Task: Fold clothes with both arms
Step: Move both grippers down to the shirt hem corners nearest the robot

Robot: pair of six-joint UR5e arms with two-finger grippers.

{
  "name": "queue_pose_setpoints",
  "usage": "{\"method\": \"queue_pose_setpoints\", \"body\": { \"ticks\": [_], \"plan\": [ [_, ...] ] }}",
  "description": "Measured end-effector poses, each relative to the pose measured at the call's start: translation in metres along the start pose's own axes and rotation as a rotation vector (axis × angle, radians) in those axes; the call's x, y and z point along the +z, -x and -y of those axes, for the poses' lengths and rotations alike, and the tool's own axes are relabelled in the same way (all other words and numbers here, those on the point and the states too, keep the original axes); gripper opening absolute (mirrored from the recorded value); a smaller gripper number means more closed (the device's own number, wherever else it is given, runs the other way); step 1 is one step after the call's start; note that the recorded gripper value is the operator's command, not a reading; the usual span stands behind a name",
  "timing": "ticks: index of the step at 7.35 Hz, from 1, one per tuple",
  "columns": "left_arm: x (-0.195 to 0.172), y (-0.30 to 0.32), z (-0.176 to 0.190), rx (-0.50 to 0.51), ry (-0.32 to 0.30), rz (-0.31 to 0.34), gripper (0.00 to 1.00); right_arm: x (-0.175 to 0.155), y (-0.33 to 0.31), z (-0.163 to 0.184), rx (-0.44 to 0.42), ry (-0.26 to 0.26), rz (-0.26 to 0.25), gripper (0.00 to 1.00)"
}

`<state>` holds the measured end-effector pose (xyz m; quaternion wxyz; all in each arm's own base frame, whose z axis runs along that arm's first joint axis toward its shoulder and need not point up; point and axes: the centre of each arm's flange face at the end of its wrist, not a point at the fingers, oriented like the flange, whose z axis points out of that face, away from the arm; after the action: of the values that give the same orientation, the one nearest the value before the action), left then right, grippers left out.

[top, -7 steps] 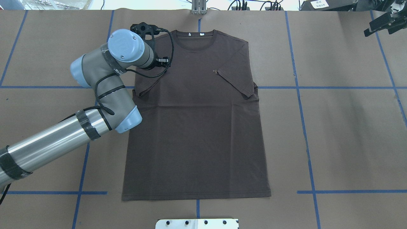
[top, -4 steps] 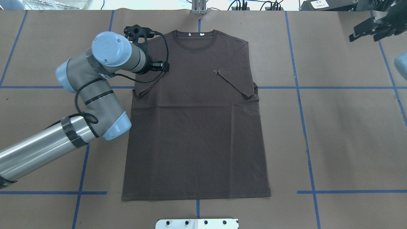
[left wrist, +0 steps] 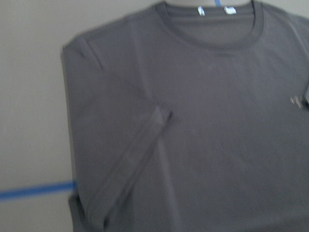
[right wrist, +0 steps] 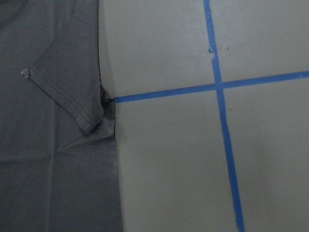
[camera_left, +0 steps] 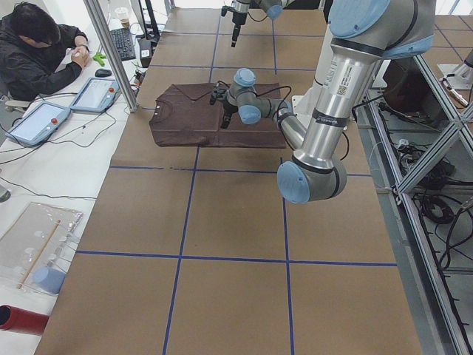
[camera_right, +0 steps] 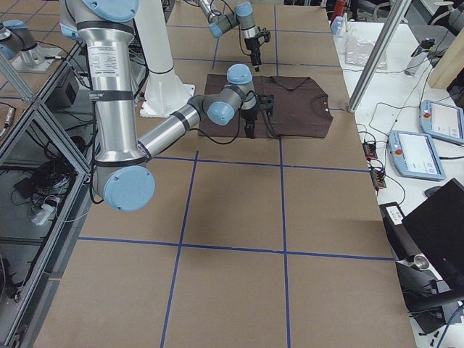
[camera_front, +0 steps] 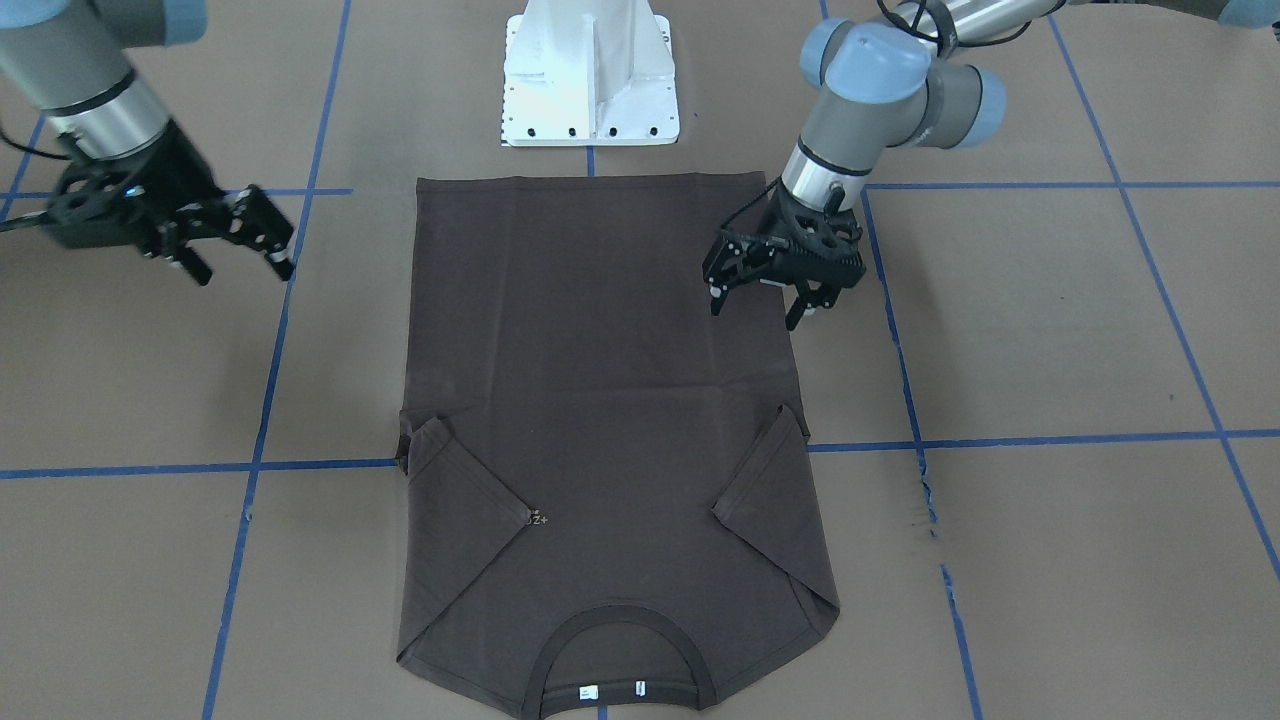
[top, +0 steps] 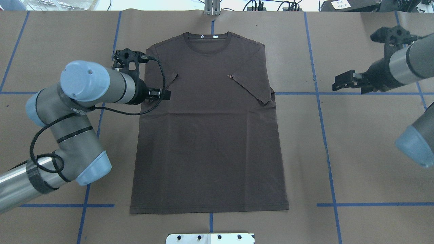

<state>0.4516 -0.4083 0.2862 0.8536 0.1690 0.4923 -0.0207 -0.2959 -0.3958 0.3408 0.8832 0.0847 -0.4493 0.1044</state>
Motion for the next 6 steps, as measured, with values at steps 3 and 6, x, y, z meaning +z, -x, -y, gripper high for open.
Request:
{"method": "queue_pose_setpoints", "body": {
  "ticks": [3, 6],
  "plan": [
    [-0.028, 0.007, -0.11, -0.125, 0.081, -0.009, 0.82, 0.011, 0.038, -0.126, 0.08, -0.005, 0.005, 0.91],
    [-0.02, 0.009, -0.187, -0.218, 0.137, 0.09, 0.75, 0.016, 0.047, -0.177, 0.078, -0.004, 0.007, 0.92]
  ]
}}
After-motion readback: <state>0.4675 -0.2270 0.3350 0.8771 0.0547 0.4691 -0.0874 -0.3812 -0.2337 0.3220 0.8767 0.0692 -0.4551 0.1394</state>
